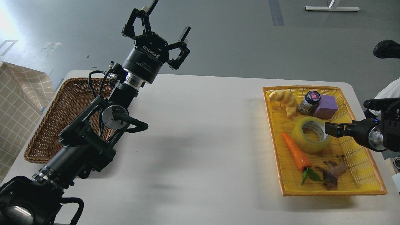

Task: Place and transfer tape with both arms
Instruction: 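Reach the right gripper into the tray and grasp the yellow tape roll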

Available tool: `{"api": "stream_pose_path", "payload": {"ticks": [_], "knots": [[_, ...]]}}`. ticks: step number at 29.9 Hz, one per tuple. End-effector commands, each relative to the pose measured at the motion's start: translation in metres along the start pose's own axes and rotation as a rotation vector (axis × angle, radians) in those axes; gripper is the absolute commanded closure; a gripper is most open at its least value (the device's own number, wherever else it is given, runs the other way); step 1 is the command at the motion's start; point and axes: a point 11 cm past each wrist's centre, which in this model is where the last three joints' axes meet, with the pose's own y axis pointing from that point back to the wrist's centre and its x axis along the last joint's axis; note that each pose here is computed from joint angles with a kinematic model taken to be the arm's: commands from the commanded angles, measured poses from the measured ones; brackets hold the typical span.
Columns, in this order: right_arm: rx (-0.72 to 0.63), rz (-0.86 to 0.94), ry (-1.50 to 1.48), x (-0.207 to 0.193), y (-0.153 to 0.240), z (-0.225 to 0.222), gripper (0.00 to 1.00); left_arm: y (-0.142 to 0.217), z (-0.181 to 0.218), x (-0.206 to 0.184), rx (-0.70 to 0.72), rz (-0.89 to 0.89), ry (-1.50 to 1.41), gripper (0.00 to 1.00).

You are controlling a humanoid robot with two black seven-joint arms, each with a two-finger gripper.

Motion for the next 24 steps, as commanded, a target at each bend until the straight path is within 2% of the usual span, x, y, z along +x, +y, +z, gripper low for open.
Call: {"api": "stream_pose_path", "payload": {"ticks": [1, 11, 14, 17, 21, 24], "knots": [[0.009, 0.0, -0.006, 0.0, -0.003, -0.004, 0.2, 0.0, 0.0, 0.0, 0.0, -0.001, 0.001, 0.02], [0.025, -0.016, -0.034, -0.007, -0.013, -0.012, 0.21, 0.0, 0.0, 0.0, -0.002, -0.001, 0.0, 0.02], [0.03, -0.02, -0.038, -0.009, -0.015, -0.015, 0.29, 0.0, 0.0, 0.0, 0.0, -0.001, 0.0, 0.02], [0.033, -0.028, -0.047, -0.012, -0.019, -0.017, 0.3, 0.0, 0.001, 0.0, -0.003, 0.0, -0.002, 0.02], [0.034, -0.034, -0.047, -0.014, -0.02, -0.018, 0.42, 0.0, 0.001, 0.0, -0.003, -0.001, 0.0, 0.02], [0.034, -0.041, -0.043, -0.016, -0.021, -0.018, 0.47, 0.0, 0.001, 0.0, -0.002, -0.001, 0.0, 0.02]]}}
